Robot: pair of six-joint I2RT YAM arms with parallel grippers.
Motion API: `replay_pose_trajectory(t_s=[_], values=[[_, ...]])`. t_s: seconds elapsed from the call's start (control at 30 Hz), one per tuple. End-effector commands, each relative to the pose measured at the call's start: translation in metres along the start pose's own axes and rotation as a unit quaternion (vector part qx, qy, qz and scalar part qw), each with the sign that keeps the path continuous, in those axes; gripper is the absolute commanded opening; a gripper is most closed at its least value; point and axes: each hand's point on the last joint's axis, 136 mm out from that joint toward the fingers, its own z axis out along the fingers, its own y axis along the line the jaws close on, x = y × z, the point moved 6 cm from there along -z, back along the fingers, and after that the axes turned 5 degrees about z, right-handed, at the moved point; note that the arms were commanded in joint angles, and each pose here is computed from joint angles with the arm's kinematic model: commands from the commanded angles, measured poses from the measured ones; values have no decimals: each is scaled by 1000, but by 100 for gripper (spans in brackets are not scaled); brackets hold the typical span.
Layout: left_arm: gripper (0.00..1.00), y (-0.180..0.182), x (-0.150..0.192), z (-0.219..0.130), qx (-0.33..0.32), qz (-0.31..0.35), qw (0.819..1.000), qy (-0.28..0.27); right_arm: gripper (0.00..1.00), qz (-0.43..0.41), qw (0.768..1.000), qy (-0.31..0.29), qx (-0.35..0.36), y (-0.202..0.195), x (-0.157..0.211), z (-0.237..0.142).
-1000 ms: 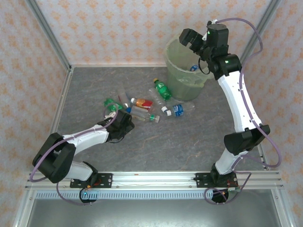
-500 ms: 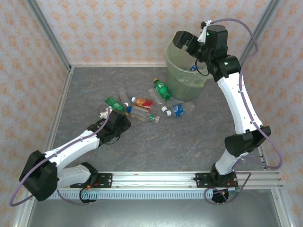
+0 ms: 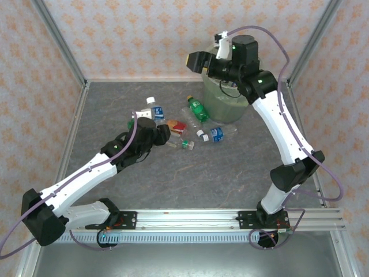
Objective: Put the plastic bottles in the bin
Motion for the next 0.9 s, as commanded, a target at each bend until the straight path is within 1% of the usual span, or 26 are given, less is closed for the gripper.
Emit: replay_pose_trajectory(t_s=[0.0, 0.1, 0.17, 0.27, 0.43, 0.67, 0.8, 0.87], values=[[54, -24, -30, -14, 45, 70, 996, -45, 74, -16, 998, 49, -38, 14, 19, 16], [54, -33, -39, -18, 62, 93, 992, -50, 73, -25, 995, 86, -49, 23, 38, 30], [54, -38, -45, -21, 73, 101, 991, -56, 69, -24, 992, 108, -53, 25, 50, 38], [53, -45, -48, -23, 90, 106, 988, -60, 66, -23, 990, 129, -53, 25, 63, 46], [52, -52, -46, -25, 107, 116, 986, -57, 64, -18, 989, 135, -59, 27, 69, 53], [51, -55, -46, -29, 112, 124, 984, -59, 54, -11, 988, 148, -52, 22, 73, 62], [51, -57, -45, -31, 119, 126, 983, -58, 53, -10, 987, 152, -46, 18, 76, 65], [51, -58, -43, -30, 120, 128, 983, -54, 48, -10, 987, 153, -47, 18, 76, 66]])
